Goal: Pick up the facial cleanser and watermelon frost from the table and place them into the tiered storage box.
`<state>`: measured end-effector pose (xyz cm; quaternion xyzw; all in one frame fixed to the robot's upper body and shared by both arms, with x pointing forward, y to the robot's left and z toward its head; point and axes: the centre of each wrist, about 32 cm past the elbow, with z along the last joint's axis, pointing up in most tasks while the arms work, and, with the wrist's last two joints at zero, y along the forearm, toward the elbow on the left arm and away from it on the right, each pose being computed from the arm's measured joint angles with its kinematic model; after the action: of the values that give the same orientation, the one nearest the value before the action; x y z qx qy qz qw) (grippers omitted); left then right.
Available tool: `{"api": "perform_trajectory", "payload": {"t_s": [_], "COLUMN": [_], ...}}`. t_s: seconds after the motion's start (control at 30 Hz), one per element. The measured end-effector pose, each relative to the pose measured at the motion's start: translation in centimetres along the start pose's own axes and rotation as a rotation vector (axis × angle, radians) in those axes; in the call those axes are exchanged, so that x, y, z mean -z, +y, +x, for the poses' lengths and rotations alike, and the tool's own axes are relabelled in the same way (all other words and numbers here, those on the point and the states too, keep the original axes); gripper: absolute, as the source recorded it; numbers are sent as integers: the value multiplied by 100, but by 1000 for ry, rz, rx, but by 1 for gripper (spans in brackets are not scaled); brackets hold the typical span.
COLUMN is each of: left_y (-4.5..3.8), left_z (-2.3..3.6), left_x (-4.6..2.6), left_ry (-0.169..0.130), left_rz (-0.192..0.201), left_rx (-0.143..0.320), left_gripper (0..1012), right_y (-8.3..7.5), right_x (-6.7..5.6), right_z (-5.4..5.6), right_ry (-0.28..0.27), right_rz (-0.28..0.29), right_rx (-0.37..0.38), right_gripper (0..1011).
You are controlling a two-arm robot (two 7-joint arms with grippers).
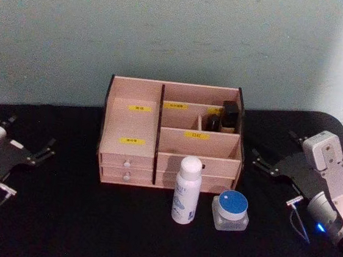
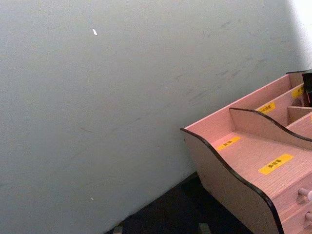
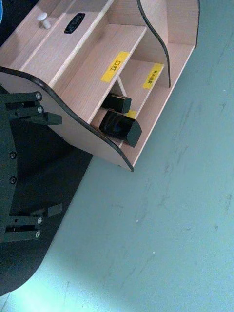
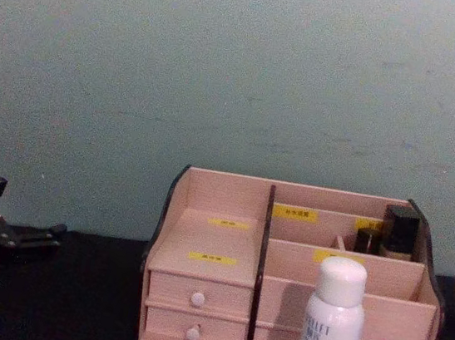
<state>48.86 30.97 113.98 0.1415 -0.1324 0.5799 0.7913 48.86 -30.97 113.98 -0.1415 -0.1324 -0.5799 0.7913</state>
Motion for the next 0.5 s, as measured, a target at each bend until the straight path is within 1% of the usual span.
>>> {"api": "perform_trajectory", "payload": {"t_s": [0.5], "left_y": [0], "left_z": [0], "left_x": [0], "left_ry": [0], "left_rz": [0], "left_rx": [0], "left_gripper": [1001], "right_y": [0], "right_x": [0], "right_z": [0], "right_ry": [0], "right_rz": [0], "right_rx": [0], "right_gripper": [1002]}}
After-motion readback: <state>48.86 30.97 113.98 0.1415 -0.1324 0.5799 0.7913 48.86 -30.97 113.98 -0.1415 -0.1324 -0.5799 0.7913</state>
